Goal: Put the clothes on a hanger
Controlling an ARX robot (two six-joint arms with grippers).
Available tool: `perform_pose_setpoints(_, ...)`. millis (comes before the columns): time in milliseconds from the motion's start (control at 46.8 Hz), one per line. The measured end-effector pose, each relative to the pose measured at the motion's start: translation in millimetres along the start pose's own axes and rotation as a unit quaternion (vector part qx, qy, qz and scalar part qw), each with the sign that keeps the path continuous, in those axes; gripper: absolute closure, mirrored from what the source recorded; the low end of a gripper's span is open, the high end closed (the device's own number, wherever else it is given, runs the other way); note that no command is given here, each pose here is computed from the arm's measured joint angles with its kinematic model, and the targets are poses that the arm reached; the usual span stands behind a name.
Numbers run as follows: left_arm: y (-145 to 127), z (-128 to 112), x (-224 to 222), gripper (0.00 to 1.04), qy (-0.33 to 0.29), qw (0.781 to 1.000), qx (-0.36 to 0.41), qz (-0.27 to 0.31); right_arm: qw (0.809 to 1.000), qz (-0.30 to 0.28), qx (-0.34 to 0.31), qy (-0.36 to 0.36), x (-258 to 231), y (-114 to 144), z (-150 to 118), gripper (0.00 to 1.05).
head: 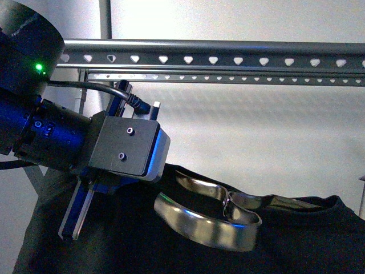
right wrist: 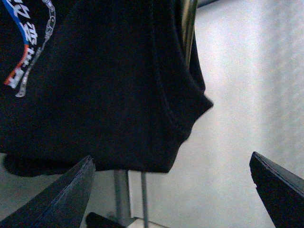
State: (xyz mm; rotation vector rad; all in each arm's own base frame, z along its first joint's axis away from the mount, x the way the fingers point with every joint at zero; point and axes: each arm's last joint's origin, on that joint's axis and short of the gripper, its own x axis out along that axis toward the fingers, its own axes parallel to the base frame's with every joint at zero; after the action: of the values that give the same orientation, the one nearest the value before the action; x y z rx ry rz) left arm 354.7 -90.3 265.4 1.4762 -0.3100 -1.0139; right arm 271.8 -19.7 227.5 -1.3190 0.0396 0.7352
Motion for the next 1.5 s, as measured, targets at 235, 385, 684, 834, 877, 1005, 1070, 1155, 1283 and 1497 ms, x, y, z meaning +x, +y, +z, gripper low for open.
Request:
perform_pose_setpoints(235, 0, 0, 0, 1.01, 0.0, 1.0, 0.003, 0.0, 0.999, 0.02, -0.03, -0.007, 44, -23, 18, 0.12)
perform_pose_setpoints(385, 0, 0, 0, 1.01, 0.0, 1.0, 0.003, 0.0, 1.0, 0.028, 0.005, 0.005, 67, -31, 19, 0.38)
perform_pose_setpoints(684, 0, 0, 0, 1.01, 0.0, 1.0, 0.003, 0.0, 0.995, 0.035, 0.094, 0.004, 75, -30, 7, 0.89)
perform_pose_setpoints(834, 0, 0, 0, 1.01, 0.0, 1.0, 0.006, 0.0, 0.99, 0.039, 0.132, -0.011, 70, -24, 0, 1.0)
perform_pose_setpoints(877, 0, 0, 0, 1.01, 0.0, 1.0, 0.008, 0.0, 0.989, 0.042, 0.14, -0.016, 68, -22, -1, 1.01)
perform_pose_setpoints(1005, 0, 1, 0, 0.83, -0.005, 1.0, 0.01, 0.001, 0.984, 0.051, 0.168, -0.01, 59, -7, -11, 1.01)
perform_pose_setpoints(1070, 0, 1, 0, 0.76, -0.004, 1.0, 0.01, 0.002, 0.983, 0.054, 0.177, -0.001, 57, -2, -17, 1.01)
perform_pose_setpoints(1155, 1, 0, 0, 0.63, -0.004, 1.0, 0.01, 0.002, 0.979, 0.065, 0.195, 0.015, 52, 9, -27, 1.01)
perform_pose_setpoints(1283, 1, 0, 0, 0.47, -0.004, 1.0, 0.01, 0.002, 0.972, 0.089, 0.214, 0.04, 47, 21, -40, 1.01)
perform_pose_setpoints(1497, -1, 0, 2, 0.17, 0.029, 0.999, -0.021, 0.025, 0.958, 0.106, 0.256, 0.072, 40, 35, -61, 1.01)
